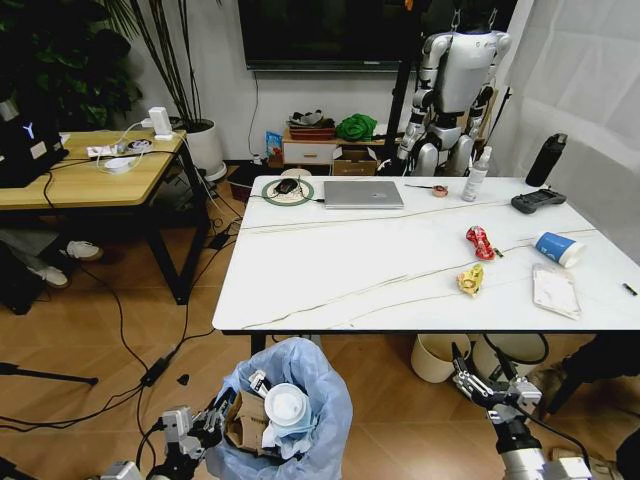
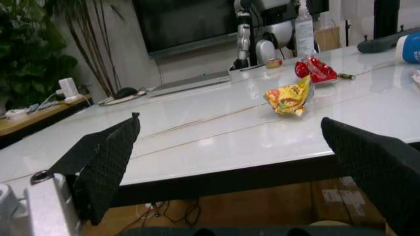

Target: Pick up the trash bin and place the trash from the table into it.

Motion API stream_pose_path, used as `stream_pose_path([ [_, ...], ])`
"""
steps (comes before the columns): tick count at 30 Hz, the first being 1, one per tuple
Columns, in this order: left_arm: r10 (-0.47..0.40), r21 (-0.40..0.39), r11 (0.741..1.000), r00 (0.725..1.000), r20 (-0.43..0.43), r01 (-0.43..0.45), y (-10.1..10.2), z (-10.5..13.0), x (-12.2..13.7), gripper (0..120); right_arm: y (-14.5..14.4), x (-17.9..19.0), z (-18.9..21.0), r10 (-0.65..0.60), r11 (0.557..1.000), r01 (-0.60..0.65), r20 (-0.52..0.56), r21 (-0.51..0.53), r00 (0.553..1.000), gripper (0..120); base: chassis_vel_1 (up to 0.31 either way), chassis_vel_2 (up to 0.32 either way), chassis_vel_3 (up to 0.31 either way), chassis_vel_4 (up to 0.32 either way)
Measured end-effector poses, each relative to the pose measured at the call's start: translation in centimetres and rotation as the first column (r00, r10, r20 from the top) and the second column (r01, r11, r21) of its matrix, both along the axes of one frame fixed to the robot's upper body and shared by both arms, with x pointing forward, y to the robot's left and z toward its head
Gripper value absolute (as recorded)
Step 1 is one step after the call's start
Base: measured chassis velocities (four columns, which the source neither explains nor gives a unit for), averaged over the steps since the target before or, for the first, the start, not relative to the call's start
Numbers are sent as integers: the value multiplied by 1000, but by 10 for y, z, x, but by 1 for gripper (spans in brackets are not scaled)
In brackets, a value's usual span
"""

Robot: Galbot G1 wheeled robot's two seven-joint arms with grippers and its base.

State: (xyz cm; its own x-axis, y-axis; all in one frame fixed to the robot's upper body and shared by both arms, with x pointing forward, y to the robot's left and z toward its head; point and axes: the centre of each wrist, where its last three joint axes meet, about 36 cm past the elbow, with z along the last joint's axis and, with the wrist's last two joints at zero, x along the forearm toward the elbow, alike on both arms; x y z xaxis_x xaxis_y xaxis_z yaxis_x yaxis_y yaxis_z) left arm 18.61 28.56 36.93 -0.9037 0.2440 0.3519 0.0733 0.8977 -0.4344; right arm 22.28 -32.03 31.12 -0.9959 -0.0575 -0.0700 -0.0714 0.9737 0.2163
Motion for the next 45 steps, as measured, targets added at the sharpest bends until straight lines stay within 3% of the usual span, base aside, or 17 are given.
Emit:
stream_pose_path([
  [45,-2,-2,1000,1000,-19,2,-9,-6,-5,0,-14,1,1,14,1000,-14,6,5,1000,100,-57,-54,54,58],
])
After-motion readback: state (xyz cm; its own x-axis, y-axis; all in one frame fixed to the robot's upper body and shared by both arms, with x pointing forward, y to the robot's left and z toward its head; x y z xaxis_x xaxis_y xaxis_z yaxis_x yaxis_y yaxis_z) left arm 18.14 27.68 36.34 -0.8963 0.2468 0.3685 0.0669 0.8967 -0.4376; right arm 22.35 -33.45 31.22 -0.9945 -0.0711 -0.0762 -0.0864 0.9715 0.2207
